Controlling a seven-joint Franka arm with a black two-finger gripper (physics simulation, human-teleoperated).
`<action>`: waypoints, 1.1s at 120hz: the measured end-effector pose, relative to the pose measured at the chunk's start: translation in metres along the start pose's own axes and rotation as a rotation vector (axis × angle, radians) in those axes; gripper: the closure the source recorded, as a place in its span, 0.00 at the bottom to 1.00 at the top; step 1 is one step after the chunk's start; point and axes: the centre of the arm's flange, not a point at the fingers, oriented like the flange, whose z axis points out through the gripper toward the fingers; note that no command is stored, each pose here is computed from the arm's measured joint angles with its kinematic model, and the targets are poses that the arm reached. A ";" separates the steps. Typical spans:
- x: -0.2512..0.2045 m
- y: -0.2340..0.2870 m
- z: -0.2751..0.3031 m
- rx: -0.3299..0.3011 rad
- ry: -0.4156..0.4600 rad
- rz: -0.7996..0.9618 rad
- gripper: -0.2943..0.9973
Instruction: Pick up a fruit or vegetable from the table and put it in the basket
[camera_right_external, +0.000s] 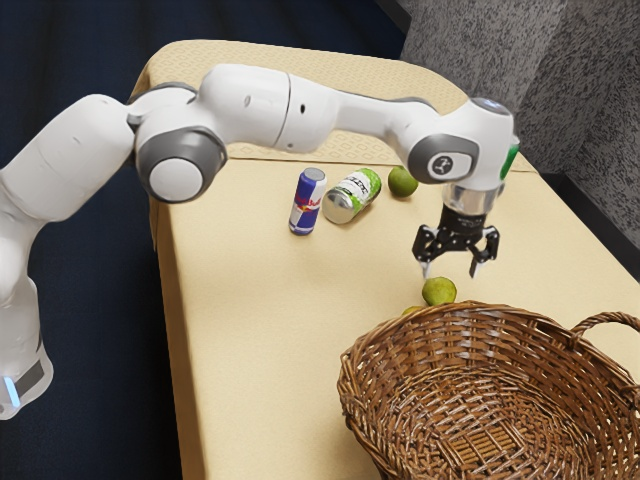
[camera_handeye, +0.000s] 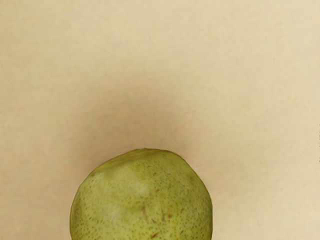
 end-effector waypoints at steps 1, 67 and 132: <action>0.001 0.000 0.000 -0.001 0.000 0.004 0.23; 0.008 -0.005 0.034 -0.007 0.004 0.201 0.23; 0.007 -0.001 0.059 -0.023 0.006 0.281 0.23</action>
